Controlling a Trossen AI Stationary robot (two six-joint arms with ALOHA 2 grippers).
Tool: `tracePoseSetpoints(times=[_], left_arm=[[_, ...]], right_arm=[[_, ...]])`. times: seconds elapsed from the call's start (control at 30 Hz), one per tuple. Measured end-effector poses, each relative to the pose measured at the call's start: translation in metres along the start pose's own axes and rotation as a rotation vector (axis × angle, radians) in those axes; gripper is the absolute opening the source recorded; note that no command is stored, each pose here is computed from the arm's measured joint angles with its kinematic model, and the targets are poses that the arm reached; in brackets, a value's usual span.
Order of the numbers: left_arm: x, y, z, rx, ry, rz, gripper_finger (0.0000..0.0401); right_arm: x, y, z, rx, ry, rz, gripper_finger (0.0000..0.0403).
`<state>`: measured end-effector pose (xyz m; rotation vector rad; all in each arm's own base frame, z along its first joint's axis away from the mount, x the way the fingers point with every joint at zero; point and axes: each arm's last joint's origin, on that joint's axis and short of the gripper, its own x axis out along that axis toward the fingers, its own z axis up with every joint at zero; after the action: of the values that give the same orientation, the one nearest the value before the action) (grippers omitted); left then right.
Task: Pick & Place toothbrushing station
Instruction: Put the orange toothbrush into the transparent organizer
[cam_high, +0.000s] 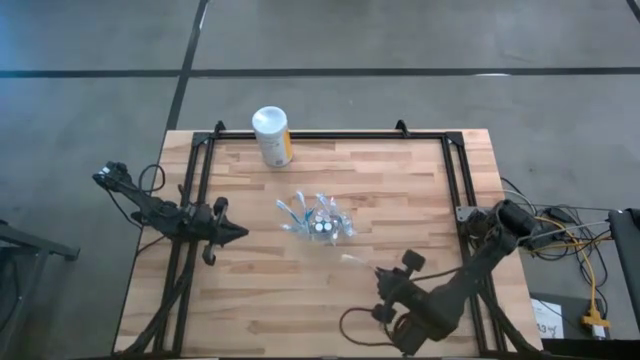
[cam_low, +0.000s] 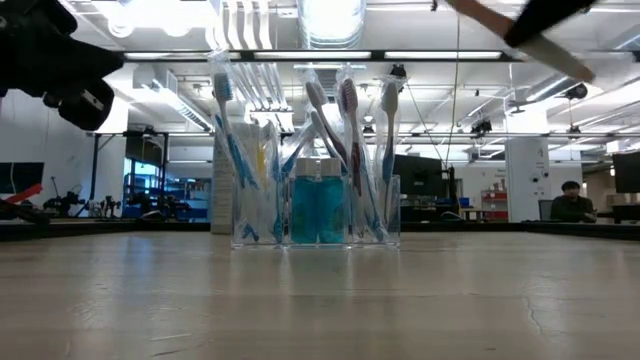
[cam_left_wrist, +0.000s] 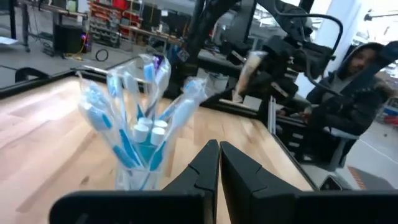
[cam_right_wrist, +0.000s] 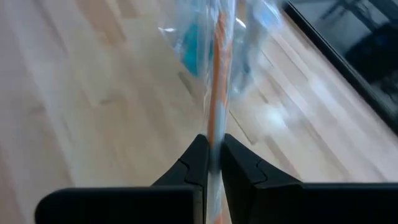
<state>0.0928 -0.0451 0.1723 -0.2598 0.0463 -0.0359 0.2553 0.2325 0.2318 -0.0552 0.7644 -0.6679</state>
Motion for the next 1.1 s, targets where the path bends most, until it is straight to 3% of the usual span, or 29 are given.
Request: tracePoseSetpoints(times=[0.23, 0.43, 0.57, 0.87, 0.97, 1.1], left_arm=[[0.000, -0.003, 0.005, -0.032, -0.040, -0.042, 0.0019], [0.002, -0.009, 0.010, -0.062, -0.066, -0.165, 0.0019], [0.005, -0.012, 0.011, -0.056, -0.077, -0.175, 0.0019], [0.018, -0.027, 0.014, 0.058, -0.140, -0.216, 0.0045], [0.024, -0.036, 0.026, 0.098, -0.190, -0.221, 0.0062], [0.036, -0.048, 0.045, 0.180, -0.210, -0.168, 0.0087]], right_arm=[[0.022, 0.004, 0.054, -0.160, -0.020, 0.084, 0.0020], [0.040, -0.002, 0.115, -0.263, -0.093, 0.315, 0.0020], [0.052, -0.012, 0.151, -0.284, -0.197, 0.433, 0.0020], [0.092, -0.023, 0.193, -0.239, -0.507, 0.951, 0.0020], [0.102, -0.027, 0.200, -0.205, -0.560, 0.955, 0.0020], [0.115, -0.036, 0.204, -0.179, -0.547, 0.874, 0.0020]])
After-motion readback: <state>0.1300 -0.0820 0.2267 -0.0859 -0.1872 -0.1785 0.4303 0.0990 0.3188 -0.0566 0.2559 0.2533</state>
